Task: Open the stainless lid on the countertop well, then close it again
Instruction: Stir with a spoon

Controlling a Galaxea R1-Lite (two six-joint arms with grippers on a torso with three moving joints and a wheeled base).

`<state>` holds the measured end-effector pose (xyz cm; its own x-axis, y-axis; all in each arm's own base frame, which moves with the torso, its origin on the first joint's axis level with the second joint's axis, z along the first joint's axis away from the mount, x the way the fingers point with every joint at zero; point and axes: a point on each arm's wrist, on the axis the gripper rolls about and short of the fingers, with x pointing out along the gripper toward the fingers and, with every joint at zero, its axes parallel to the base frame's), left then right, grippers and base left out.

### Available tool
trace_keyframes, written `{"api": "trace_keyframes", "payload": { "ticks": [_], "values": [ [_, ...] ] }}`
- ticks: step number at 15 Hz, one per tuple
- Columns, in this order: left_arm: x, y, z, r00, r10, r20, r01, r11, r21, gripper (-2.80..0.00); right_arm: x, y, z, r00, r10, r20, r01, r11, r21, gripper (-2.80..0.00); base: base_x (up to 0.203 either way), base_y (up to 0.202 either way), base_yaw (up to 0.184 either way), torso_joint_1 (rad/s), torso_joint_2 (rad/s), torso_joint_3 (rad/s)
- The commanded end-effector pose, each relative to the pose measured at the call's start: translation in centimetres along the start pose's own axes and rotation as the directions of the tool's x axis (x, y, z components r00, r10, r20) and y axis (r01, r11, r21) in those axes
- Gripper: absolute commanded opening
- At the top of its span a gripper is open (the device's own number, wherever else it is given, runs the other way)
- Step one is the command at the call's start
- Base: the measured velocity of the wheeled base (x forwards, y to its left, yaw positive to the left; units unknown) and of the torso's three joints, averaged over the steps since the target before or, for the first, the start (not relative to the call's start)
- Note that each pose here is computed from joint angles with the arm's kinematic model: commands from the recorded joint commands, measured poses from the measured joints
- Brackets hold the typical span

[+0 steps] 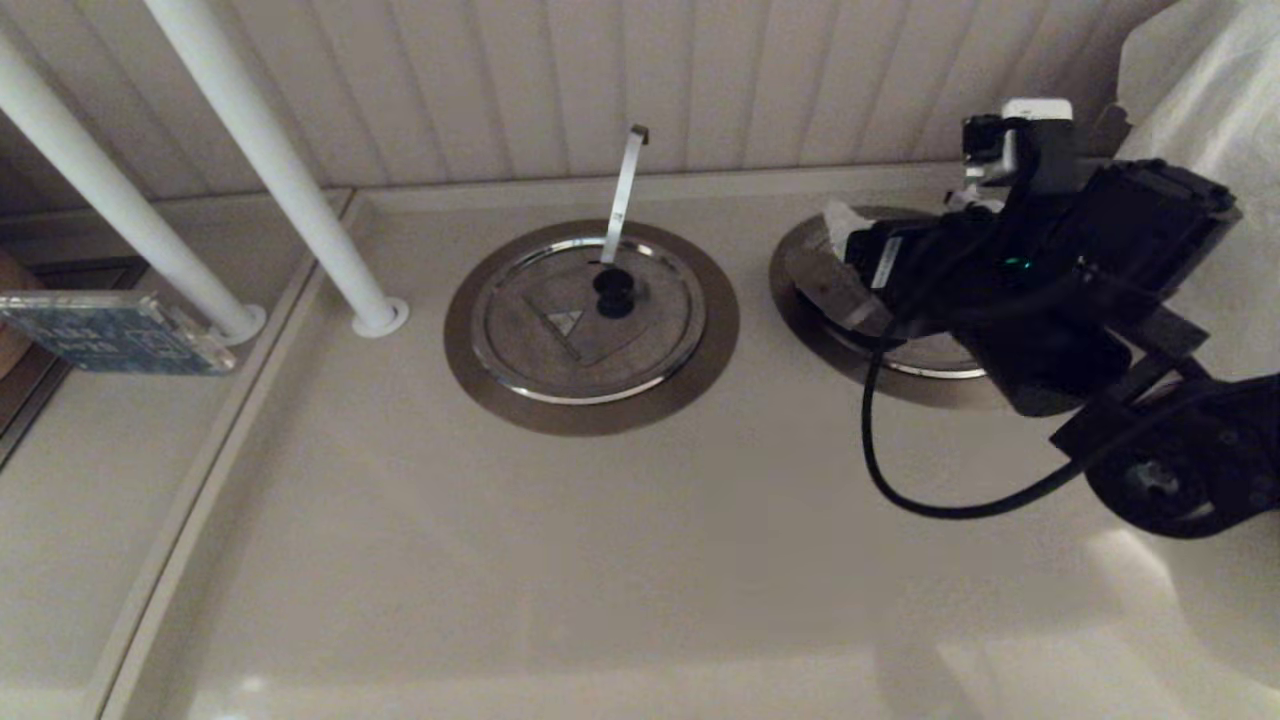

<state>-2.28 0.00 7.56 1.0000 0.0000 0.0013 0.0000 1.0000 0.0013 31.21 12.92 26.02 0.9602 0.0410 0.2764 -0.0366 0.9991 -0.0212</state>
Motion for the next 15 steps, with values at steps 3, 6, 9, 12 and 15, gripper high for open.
{"api": "trace_keyframes", "payload": {
  "ticks": [3, 6, 9, 12, 15],
  "values": [
    [0.0, 0.0, 0.0, 1.0, 0.0, 0.001, 0.0, 1.0, 0.0, -2.8, 5.8, -5.6, -1.2, 0.98, -0.179, -0.083, 0.175, 0.983, -0.046, 0.0, 0.0, 0.0, 0.0, 0.0, 0.0, 0.0],
    [0.0, 0.0, 0.0, 1.0, 0.0, 0.001, 0.0, 1.0, 0.0, -2.8, 8.8, -8.3, -3.5, 0.951, -0.252, -0.178, 0.244, 0.968, -0.067, 0.0, 0.0, 0.0, 0.0, 0.0, 0.0, 0.0],
    [0.0, 0.0, 0.0, 1.0, 0.0, -0.001, 0.0, 1.0, 0.0, -2.8, 12.1, -10.5, -5.5, 0.93, -0.304, -0.206, 0.294, 0.953, -0.078, 0.0, 0.0, 0.0, 0.0, 0.0, 0.0, 0.0],
    [0.0, 0.0, 0.0, 1.0, 0.0, 0.001, 0.0, 1.0, -0.001, -2.8, 14.5, -11.8, -8.1, 0.932, -0.264, -0.248, 0.27, 0.963, -0.01, 0.0, 0.0, 0.0, 0.0, 0.0, 0.0, 0.0],
    [0.0, 0.0, 0.0, 1.0, 0.0, 0.002, 0.0, 1.0, -0.001, -2.8, 16.2, -12.0, -9.3, 0.943, -0.244, -0.225, 0.253, 0.967, 0.011, 0.0, 0.0, 0.0, 0.0, 0.0, 0.0, 0.0]
  ]
}}
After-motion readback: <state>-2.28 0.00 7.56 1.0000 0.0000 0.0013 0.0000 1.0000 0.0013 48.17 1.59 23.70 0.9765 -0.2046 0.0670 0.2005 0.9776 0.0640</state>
